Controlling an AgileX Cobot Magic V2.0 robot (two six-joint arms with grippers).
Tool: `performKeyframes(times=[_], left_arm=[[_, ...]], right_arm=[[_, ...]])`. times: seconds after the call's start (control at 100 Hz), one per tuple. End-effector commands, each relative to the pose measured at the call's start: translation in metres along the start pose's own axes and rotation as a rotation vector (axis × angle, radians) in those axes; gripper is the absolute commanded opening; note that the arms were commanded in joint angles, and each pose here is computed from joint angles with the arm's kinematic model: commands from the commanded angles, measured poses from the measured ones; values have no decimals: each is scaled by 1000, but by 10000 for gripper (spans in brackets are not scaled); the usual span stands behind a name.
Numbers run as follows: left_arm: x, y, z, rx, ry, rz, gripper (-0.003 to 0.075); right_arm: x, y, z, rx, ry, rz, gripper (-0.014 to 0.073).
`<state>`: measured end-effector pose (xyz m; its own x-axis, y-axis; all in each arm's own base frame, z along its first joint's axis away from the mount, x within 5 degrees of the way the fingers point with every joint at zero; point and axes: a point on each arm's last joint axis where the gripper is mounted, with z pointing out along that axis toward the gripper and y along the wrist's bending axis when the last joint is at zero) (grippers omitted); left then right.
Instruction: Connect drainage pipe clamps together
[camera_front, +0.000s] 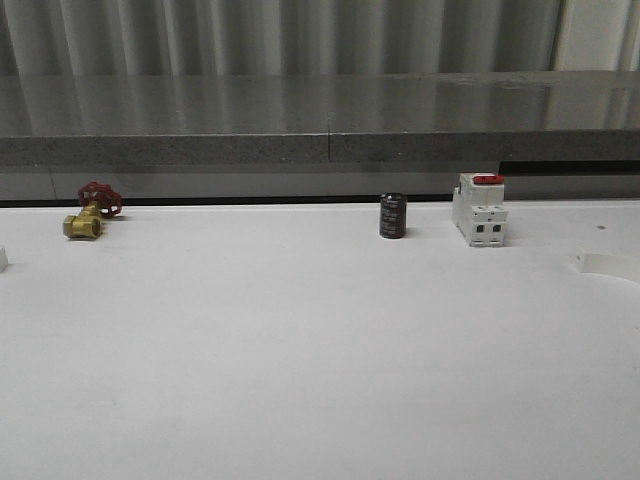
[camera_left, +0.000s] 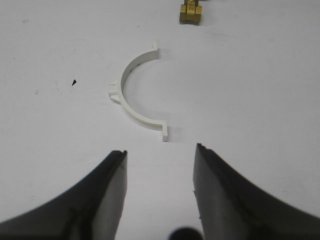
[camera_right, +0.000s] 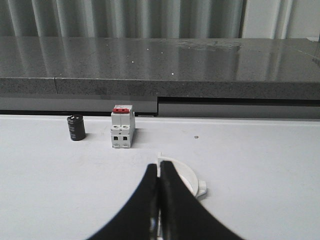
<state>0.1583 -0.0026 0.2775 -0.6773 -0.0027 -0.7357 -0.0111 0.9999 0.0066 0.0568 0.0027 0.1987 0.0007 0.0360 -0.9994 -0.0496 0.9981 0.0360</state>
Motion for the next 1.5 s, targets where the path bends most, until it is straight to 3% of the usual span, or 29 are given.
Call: performKeyframes(times=[0.0,0.11,0.36,0.81,1.49], left_arm=[[-27,-1,8,4,-57,-9,393],[-40,-2,32,-3,35,-11,412],[-63,27,88,-92,240,-231,410],[-77,38,184,-119,487,-231,410],[-75,43,234,-132,523,-202,407]], right_arm=[[-14,0,-3,-2,-115,-11,-66],[-14,0,-3,-2,-115,-11,-66],[-14,0,-3,-2,-115,-11,-66],[-14,0,-3,-2,-115,-11,-66],[-14,0,-3,-2,-115,-11,-66]])
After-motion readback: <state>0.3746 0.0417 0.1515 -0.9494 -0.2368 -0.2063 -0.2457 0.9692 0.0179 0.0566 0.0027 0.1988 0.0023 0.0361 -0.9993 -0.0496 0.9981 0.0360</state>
